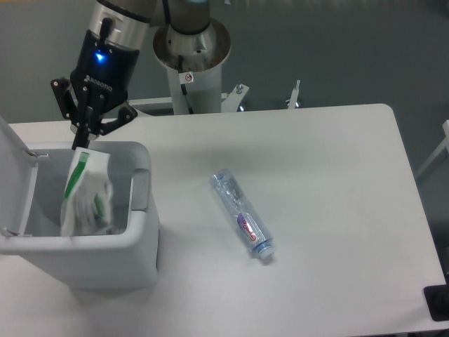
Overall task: Place the trash in the trash can
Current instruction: 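Carry the held bag over the trash can and lower it in, then open the gripper to release the bag and rise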
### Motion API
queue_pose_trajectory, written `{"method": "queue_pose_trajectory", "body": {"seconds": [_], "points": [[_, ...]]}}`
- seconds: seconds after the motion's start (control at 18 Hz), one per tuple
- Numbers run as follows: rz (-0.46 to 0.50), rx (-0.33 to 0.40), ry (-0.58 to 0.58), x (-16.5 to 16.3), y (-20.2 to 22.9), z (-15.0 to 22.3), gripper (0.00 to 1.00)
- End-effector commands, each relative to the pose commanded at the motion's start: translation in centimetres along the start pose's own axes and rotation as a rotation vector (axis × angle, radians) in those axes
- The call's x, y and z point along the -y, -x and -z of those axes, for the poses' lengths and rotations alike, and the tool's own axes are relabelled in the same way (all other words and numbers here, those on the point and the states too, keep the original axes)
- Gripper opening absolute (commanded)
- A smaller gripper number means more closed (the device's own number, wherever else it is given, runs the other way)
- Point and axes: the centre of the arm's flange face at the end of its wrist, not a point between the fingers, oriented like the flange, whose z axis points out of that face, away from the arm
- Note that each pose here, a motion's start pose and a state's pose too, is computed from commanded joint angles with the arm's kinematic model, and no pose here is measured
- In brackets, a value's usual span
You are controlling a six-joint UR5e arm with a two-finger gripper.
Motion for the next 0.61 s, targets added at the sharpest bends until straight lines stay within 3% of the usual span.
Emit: {"method": "queue_pose_trajectory", "body": {"seconds": [0.28,0.33,0.44,0.61], "points": [[-0.042,0.009,-0.020,0.2,-0.4,1.2,0.74],[-0.043,0.012,-0.024,0.2,-0.4,1.5,0.85],[0.005,0.052,-0.037,0.1,1.5,2.9,0.99],[0.143,0.174,-0.020,-1.8,7.9,4.4,1.00]]}}
